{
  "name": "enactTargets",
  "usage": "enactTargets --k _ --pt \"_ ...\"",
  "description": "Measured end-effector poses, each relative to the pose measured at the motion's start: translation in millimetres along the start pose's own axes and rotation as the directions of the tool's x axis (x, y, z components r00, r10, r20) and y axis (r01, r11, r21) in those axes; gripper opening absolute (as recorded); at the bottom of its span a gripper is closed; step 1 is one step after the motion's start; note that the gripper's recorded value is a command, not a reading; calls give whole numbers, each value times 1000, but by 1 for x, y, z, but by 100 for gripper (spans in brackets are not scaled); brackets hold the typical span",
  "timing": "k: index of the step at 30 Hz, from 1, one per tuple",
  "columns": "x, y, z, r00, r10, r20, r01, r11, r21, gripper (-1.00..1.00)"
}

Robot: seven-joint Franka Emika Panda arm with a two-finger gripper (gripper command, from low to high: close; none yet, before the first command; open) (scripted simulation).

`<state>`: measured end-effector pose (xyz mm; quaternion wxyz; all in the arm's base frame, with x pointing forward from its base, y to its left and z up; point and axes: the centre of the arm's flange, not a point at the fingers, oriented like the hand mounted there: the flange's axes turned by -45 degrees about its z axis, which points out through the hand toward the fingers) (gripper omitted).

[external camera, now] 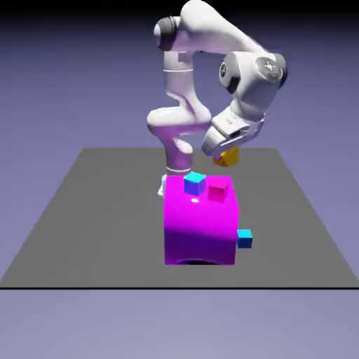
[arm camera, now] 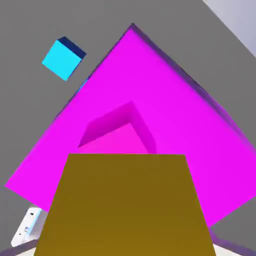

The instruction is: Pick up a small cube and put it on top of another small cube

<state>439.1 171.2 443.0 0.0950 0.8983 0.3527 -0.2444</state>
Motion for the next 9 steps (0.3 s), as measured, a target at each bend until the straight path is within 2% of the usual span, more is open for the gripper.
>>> enactTargets --k 6,7,9 --pt "10 1 65 1000 1 0 -1 1000 1 -100" --pt "10 0 67 1000 0 0 0 1000 0 100" --pt "10 0 67 1000 0 0 0 1000 -2 100"
